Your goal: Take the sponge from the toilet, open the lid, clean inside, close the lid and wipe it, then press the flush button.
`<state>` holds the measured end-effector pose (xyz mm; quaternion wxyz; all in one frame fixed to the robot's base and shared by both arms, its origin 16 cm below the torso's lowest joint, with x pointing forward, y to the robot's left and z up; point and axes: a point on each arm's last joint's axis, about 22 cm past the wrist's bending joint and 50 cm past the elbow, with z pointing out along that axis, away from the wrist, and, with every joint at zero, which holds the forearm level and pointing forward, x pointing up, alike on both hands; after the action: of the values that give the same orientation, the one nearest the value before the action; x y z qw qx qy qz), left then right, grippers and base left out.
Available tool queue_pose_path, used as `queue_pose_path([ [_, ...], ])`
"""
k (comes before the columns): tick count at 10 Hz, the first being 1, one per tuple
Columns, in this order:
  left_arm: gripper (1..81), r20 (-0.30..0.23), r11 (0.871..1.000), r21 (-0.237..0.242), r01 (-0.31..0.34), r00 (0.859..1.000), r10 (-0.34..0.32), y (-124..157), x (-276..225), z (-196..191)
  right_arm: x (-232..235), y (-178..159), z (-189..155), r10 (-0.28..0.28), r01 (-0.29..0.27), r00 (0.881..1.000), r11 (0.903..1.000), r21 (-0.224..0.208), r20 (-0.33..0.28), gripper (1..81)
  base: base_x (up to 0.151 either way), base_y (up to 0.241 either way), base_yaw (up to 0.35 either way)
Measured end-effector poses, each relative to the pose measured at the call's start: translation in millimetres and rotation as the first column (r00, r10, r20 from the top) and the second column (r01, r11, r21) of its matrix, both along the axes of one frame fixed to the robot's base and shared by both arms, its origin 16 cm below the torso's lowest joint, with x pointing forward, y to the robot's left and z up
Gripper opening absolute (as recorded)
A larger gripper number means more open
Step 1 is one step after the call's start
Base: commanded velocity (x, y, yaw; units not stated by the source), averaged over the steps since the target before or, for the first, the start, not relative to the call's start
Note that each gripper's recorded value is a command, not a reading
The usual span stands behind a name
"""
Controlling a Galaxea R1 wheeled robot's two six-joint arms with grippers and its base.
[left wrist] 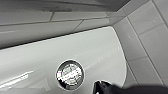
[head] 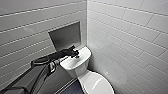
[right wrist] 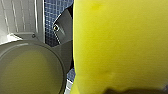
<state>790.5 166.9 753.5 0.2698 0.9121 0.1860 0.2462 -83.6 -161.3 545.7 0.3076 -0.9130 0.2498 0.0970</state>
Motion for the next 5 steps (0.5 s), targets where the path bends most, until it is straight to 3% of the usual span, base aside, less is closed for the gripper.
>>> queue_pose_path([
  [5,1.0,0.007,0.999,0.044,-0.016,1.000,0.015,11,3,-21,-5,1,1,0.000,0.000,1.000,1.0000,0.002,-0.019,1.0,0.000,0.000,0.000],
])
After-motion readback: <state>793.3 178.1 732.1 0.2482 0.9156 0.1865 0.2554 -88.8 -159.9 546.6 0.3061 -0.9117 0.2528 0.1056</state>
